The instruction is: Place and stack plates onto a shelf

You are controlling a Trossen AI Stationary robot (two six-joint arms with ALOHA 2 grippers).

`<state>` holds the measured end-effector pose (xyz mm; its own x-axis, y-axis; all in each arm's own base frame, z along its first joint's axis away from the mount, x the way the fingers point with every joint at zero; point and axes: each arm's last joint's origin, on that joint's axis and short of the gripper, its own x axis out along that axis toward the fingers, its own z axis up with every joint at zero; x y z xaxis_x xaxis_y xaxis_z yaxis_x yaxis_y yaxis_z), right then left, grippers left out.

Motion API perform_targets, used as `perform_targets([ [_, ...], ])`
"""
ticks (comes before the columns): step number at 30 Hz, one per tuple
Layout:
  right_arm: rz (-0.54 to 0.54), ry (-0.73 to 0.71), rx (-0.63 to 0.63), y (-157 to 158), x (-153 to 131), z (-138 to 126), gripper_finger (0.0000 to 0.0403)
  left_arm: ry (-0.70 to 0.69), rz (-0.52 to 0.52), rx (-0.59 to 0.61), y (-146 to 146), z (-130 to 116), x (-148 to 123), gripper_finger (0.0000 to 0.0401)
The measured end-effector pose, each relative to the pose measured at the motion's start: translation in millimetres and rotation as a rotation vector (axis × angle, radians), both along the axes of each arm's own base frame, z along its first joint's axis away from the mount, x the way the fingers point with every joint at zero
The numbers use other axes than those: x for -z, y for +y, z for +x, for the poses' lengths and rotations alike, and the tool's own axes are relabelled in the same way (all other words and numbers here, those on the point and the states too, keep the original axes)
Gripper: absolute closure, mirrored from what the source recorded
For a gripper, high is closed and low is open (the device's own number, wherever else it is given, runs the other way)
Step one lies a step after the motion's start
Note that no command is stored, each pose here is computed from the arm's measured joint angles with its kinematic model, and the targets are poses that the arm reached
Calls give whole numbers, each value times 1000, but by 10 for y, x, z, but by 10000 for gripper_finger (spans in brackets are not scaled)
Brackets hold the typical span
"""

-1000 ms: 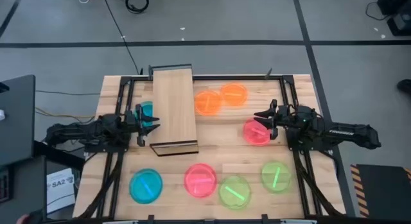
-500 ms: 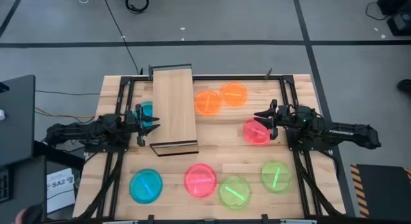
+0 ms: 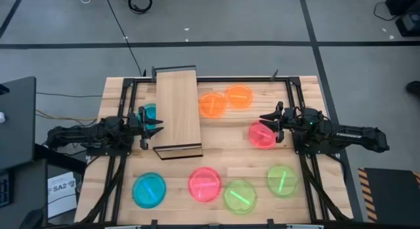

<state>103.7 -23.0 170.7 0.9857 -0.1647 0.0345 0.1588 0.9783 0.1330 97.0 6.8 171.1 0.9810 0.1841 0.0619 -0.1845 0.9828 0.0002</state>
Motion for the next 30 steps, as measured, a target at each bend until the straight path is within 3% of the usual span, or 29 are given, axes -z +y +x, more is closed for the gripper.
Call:
perform_targets([
  [30, -7, -6, 1, 0, -7, 0, 300, 0, 0, 0, 0, 0, 0, 271],
])
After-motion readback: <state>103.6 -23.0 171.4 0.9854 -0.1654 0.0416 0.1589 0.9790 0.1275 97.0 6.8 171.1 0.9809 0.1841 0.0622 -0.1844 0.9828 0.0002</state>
